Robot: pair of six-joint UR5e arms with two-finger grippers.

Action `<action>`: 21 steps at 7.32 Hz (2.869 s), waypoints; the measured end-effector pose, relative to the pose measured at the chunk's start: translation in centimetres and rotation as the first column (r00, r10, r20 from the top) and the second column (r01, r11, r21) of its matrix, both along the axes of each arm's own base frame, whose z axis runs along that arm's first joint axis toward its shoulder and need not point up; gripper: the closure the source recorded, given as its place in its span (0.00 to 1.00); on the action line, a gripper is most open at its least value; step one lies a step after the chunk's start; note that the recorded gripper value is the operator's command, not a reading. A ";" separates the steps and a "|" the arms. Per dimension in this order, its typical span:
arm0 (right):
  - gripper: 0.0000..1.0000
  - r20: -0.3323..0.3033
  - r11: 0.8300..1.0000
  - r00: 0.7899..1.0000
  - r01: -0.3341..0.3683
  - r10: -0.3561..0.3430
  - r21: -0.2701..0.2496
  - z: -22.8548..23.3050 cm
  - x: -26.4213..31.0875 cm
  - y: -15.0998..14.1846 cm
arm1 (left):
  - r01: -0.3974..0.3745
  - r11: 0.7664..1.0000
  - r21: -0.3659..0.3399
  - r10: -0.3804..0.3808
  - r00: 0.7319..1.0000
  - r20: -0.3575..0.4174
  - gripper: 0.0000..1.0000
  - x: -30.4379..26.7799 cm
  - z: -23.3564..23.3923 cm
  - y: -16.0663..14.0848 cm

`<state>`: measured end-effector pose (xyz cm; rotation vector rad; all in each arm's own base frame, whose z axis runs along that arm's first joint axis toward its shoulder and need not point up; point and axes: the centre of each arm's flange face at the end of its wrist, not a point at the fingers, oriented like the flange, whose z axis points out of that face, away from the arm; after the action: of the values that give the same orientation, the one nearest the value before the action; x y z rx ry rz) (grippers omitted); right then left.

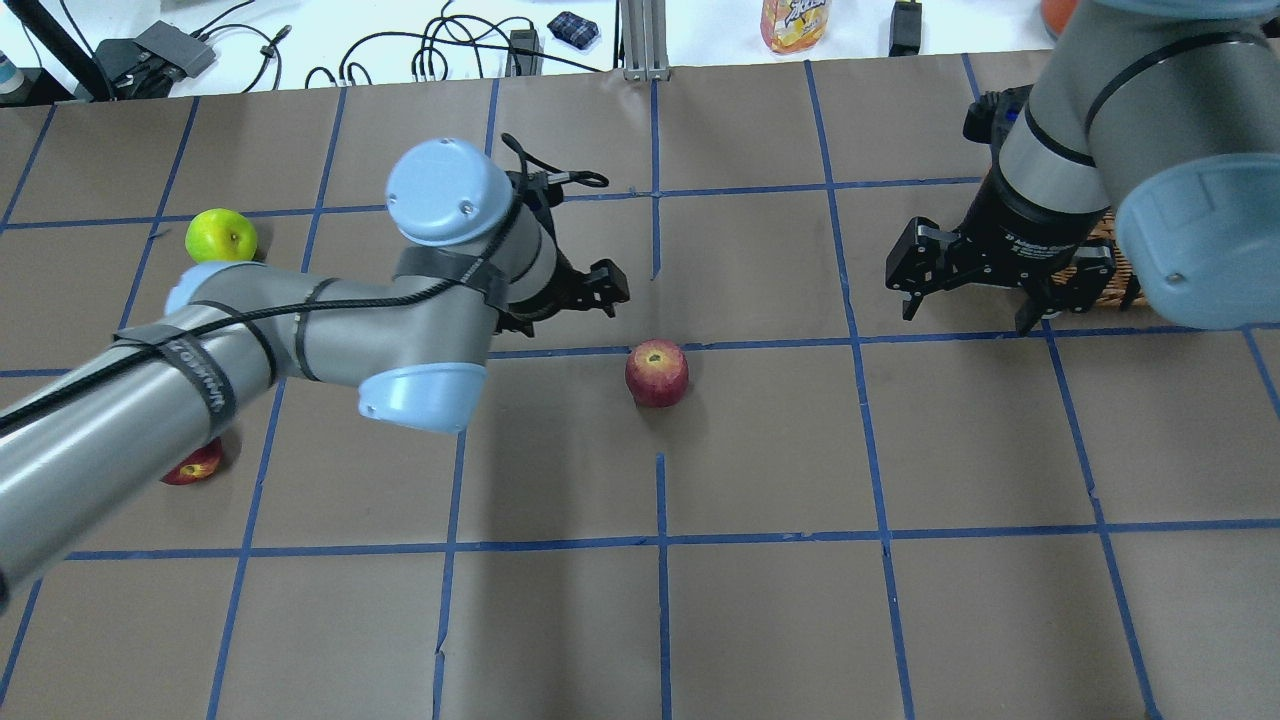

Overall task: Put all apples into basket
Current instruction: 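Grasp the red apple with the right gripper while left grasps dark purple apple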

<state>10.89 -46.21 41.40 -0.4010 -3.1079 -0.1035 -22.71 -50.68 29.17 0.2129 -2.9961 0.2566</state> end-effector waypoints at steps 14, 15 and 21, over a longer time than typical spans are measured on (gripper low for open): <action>0.00 0.050 0.947 0.949 0.304 -0.310 0.104 -19.8 24.2 -7.4 | -0.169 0.930 0.326 0.166 0.985 0.037 0.00 40.9 -6.1 4.5; 0.00 0.043 0.947 0.951 0.301 -0.308 0.115 -20.5 24.2 -7.4 | -0.160 0.930 0.332 0.154 0.987 0.044 0.00 41.1 -6.9 4.4; 1.00 0.035 0.945 0.947 0.316 -0.320 0.087 -19.5 23.7 -8.3 | -0.103 0.924 0.369 0.082 0.994 0.072 0.00 41.9 -9.5 4.6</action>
<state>34.56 -54.47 21.94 -0.9076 -3.0425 -0.2416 19.17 -46.03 19.68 0.3905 -3.0659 -0.3105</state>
